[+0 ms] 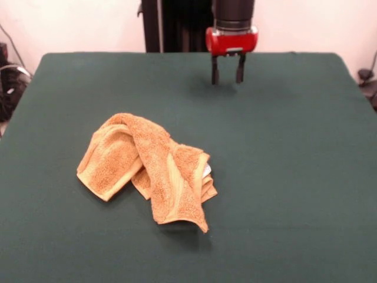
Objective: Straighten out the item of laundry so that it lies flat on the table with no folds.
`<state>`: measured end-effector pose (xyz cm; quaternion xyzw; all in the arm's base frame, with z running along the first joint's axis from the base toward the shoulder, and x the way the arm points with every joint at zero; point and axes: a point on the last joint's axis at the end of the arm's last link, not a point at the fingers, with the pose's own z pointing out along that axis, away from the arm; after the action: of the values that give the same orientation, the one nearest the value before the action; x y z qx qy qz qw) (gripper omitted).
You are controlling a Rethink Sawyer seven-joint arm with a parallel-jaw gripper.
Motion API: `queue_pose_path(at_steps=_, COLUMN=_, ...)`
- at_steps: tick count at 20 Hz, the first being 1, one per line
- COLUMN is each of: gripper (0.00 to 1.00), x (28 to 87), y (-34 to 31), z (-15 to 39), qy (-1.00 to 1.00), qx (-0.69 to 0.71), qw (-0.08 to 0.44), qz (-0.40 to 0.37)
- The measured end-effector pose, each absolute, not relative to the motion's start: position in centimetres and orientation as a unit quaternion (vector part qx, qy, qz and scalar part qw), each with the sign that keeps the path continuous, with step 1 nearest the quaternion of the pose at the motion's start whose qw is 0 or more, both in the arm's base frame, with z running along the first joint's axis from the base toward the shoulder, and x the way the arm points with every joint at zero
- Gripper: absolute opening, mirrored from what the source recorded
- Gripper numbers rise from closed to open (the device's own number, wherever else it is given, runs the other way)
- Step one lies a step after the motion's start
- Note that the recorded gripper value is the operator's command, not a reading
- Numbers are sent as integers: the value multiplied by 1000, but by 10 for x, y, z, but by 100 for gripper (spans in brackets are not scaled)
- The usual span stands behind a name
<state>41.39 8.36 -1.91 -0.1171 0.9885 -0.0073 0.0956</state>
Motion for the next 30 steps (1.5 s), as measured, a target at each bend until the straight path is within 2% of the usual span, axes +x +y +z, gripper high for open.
queue_pose_path(at_steps=4, gripper=100, x=432, y=82, z=-12, qy=989, qx=-116, qw=91, qz=-7)
queue_pose_path(at_steps=12, gripper=100, x=498, y=83, z=40, qy=990, qx=-111, qw=92, qz=-1)
queue_pose_path(at_steps=19, gripper=100, x=539, y=73, z=75, qy=992, qx=-106, qw=70, qz=-16)
queue_pose_path(at_steps=25, gripper=100, x=561, y=57, z=66, qy=992, qx=-95, qw=75, qz=-25)
queue_pose_path(at_steps=30, gripper=100, x=562, y=41, z=34, qy=993, qx=-91, qw=77, qz=-24)
